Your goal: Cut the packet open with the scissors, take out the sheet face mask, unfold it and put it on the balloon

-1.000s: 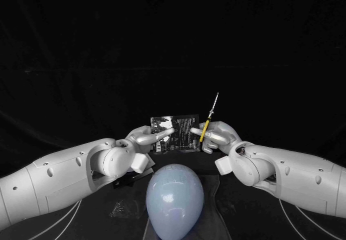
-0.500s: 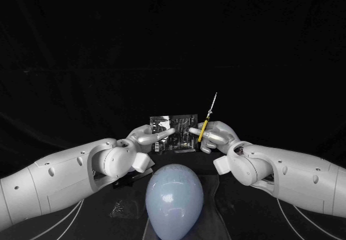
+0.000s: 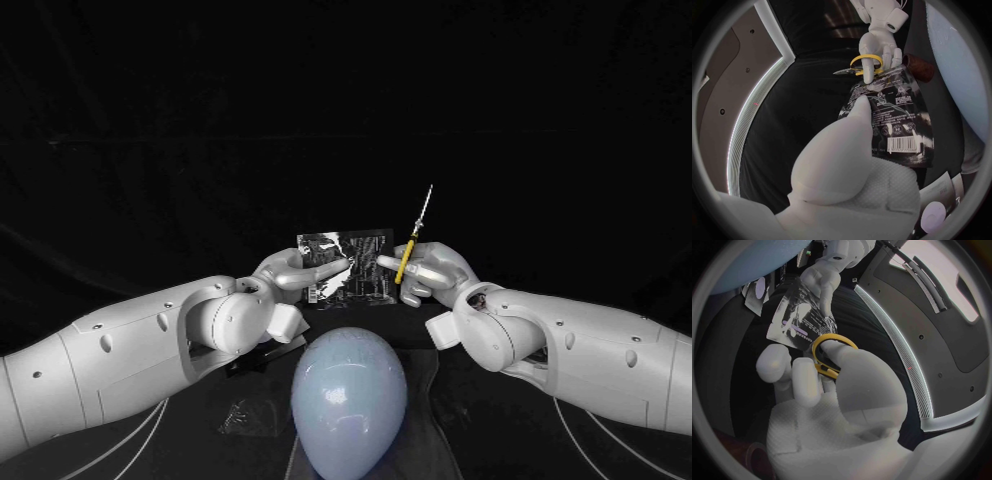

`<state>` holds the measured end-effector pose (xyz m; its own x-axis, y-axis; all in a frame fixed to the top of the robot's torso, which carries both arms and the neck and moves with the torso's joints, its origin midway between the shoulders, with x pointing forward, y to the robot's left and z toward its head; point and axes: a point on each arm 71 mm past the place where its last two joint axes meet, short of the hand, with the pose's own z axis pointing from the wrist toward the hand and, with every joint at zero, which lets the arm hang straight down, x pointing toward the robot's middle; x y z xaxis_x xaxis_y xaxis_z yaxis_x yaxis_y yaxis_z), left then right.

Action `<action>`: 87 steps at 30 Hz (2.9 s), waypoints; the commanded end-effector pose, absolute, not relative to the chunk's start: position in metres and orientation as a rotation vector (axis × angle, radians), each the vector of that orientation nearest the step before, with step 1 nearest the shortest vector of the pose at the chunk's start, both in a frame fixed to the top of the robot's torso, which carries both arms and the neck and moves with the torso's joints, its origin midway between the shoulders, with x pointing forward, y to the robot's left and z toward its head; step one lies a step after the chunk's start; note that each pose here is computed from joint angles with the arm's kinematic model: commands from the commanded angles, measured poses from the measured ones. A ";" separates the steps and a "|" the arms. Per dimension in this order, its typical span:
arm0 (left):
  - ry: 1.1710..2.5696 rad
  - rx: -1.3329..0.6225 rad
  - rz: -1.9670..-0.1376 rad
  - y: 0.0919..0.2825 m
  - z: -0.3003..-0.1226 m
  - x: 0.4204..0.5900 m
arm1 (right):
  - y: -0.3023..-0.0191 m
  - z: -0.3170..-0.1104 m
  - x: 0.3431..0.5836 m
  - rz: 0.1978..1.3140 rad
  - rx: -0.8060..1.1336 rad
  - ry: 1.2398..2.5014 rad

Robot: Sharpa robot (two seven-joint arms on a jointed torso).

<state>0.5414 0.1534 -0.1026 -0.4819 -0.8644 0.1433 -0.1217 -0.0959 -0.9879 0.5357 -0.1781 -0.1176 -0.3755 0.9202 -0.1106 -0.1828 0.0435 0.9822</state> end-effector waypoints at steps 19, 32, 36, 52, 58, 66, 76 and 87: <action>1.473 -1.089 -1.563 0.164 -0.099 0.546 | -0.209 -0.118 0.533 1.545 0.889 1.367; 1.393 -1.111 -1.608 0.168 -0.097 0.547 | -0.240 -0.139 0.512 1.519 0.921 1.474; 1.369 -1.119 -1.634 0.167 -0.096 0.548 | -0.243 -0.152 0.499 1.525 0.932 1.542; 1.340 -1.191 -1.670 0.154 -0.113 0.552 | -0.230 -0.199 0.451 1.430 0.840 1.857; 1.336 -1.202 -1.678 0.151 -0.116 0.552 | -0.225 -0.207 0.442 1.418 0.821 1.931; 1.352 -1.208 -1.686 0.148 -0.117 0.550 | -0.226 -0.209 0.435 1.450 0.800 1.979; 1.361 -1.210 -1.686 0.148 -0.117 0.549 | -0.235 -0.207 0.433 1.484 0.838 1.958; 1.375 -1.207 -1.695 0.144 -0.117 0.547 | -0.250 -0.208 0.436 1.429 0.870 2.009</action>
